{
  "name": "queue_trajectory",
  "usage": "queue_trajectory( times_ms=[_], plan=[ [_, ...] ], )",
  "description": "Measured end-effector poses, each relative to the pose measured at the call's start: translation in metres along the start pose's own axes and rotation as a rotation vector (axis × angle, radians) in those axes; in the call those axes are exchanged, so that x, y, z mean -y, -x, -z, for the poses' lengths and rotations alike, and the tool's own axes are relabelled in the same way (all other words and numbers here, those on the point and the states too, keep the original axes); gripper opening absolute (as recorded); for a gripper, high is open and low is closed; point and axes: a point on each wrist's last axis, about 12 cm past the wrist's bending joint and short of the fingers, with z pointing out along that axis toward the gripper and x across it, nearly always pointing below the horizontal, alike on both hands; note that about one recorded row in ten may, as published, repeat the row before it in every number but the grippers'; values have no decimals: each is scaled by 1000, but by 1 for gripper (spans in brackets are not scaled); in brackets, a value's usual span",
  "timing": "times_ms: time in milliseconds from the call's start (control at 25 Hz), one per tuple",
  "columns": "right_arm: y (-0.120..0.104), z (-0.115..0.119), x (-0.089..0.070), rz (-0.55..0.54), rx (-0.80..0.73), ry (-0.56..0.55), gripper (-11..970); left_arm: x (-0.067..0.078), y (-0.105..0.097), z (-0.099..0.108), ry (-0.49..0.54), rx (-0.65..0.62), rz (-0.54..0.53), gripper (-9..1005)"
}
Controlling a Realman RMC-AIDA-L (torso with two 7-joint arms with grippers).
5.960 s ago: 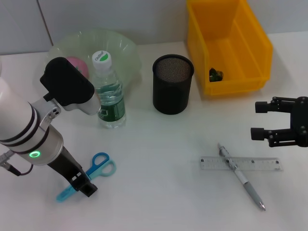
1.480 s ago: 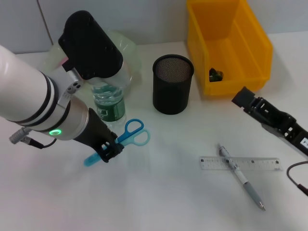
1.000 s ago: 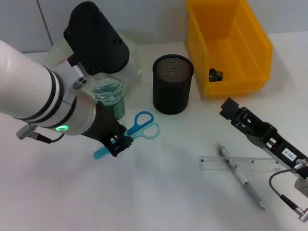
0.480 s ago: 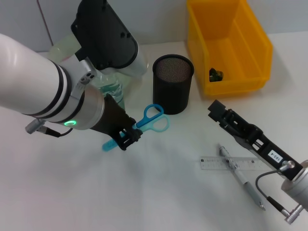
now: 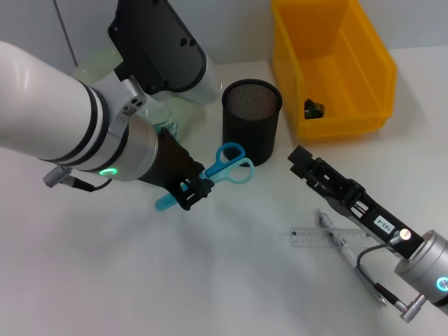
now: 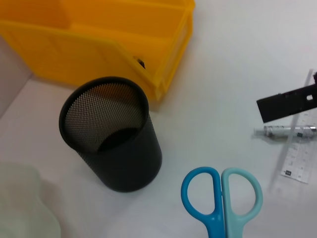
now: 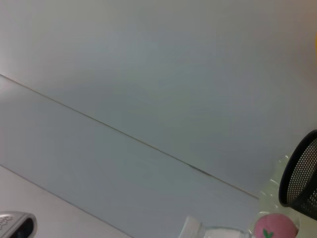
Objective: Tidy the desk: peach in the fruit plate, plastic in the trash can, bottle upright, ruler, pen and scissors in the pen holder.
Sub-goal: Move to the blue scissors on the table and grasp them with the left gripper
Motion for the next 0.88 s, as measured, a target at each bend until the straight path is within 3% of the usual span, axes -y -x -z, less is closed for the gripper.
queue_trajectory(
  times_ms=[640,880],
  plan=[
    [1,-14,1,1,-24,-6,831,4,5,1,-7,29,-11,210],
    [9,-6,1,12,6,0,831,4,4,1,-10,24,-11,176]
  ],
)
